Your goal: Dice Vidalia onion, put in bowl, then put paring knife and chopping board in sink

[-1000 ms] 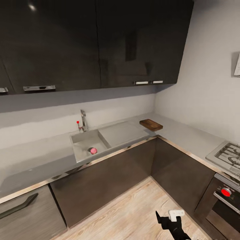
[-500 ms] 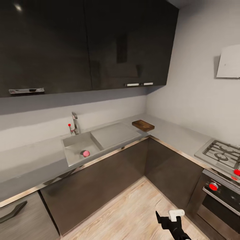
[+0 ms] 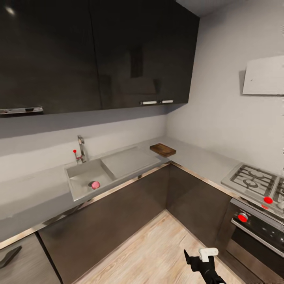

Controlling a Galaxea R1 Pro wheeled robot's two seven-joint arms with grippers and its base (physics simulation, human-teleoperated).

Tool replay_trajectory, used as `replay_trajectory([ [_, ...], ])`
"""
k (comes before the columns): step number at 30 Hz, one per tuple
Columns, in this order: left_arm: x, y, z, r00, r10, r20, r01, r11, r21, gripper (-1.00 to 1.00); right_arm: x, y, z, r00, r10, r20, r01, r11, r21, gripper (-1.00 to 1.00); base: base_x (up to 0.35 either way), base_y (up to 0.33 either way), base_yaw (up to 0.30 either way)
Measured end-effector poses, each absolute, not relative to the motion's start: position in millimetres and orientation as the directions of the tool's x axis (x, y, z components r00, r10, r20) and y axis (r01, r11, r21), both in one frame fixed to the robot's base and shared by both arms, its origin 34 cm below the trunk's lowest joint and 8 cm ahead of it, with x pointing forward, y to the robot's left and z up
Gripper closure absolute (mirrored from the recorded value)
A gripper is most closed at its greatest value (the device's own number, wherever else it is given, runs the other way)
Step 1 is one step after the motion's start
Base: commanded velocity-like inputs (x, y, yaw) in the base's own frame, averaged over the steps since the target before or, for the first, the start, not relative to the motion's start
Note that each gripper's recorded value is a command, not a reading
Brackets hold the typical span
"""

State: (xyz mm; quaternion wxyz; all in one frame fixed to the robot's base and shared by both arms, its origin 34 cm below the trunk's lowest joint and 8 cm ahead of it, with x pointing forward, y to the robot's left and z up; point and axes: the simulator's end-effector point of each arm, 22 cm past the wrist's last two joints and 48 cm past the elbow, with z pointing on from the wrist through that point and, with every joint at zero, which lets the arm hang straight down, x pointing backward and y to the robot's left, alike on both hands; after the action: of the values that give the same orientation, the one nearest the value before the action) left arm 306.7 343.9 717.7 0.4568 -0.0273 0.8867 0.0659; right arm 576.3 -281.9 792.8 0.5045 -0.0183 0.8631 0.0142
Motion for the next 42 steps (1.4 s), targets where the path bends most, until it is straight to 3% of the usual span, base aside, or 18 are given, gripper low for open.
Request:
replay_trajectory([
  [24, 315, 344, 724, -0.557, 0.012, -0.831, -0.112, 0.99, 0.089, -1.0, 580, -280, 802, -0.488, -0.014, -0.873, -0.046, 0.999, 0.01, -1.0, 0.0, 0.0, -0.094],
  [42, 311, 344, 720, -0.569, 0.012, -0.822, -0.11, 0.99, 0.09, -1.0, 574, -280, 790, -0.522, -0.012, -0.853, -0.044, 0.999, 0.014, -1.0, 0.0, 0.0, -0.183],
])
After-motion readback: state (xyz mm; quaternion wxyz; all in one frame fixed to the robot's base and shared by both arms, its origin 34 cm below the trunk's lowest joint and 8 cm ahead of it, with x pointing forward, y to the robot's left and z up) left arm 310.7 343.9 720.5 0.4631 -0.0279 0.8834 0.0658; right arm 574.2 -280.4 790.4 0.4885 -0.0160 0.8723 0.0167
